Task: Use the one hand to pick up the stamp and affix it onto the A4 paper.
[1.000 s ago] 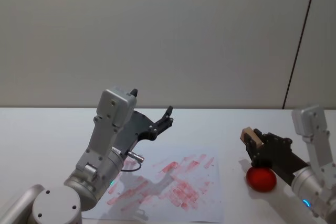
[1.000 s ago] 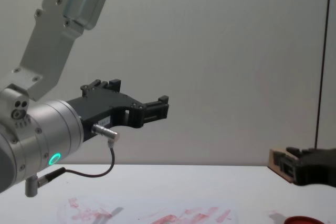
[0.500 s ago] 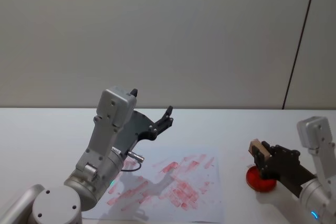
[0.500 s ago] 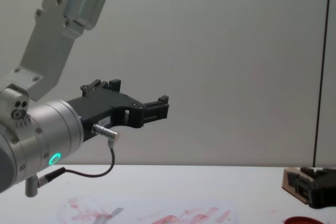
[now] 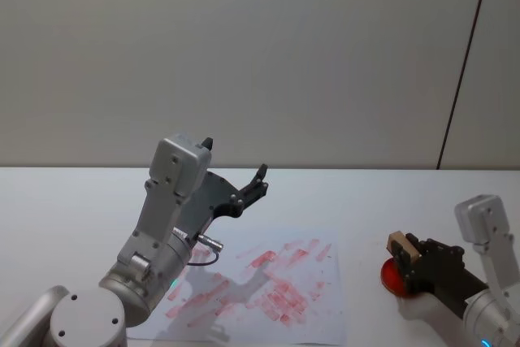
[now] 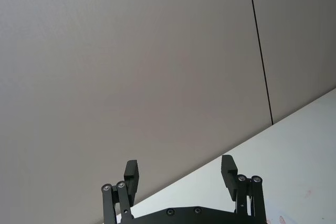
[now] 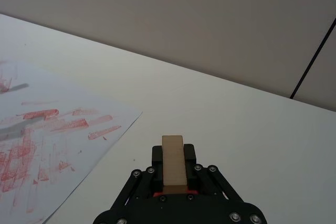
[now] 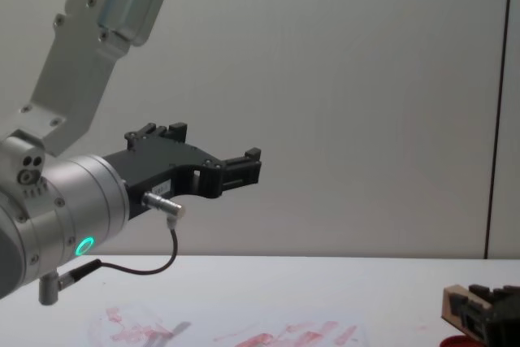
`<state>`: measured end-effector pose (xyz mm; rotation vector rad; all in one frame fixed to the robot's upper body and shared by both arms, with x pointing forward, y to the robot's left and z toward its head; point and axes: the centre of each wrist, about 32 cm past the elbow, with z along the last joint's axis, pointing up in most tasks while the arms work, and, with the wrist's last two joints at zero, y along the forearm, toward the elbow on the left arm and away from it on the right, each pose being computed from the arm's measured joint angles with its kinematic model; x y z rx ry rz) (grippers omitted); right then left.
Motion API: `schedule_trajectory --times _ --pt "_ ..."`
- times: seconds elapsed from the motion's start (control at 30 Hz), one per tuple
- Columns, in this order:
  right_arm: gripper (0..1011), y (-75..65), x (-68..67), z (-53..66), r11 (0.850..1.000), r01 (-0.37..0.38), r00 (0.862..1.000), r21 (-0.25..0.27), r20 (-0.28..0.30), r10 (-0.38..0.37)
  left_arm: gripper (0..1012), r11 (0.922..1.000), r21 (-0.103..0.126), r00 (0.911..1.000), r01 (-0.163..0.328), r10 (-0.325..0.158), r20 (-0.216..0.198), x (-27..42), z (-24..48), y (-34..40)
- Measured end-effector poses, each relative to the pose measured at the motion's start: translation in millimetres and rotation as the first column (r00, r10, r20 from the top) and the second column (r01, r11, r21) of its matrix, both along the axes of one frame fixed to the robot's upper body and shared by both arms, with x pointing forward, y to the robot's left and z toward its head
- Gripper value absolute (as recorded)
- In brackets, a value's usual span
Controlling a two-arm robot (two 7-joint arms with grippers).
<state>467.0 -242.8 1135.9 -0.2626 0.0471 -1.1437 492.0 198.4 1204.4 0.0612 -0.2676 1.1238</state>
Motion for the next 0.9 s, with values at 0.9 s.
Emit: schedule_trajectory --times 0.9 --pt "455 1.1 -0.9 -10.9 1.0 0.005 1.0 -0.017 -0.025 -0.005 1003 1.0 0.0 1.0 0.0 0.0 0.0 0.0 0.0 0.0"
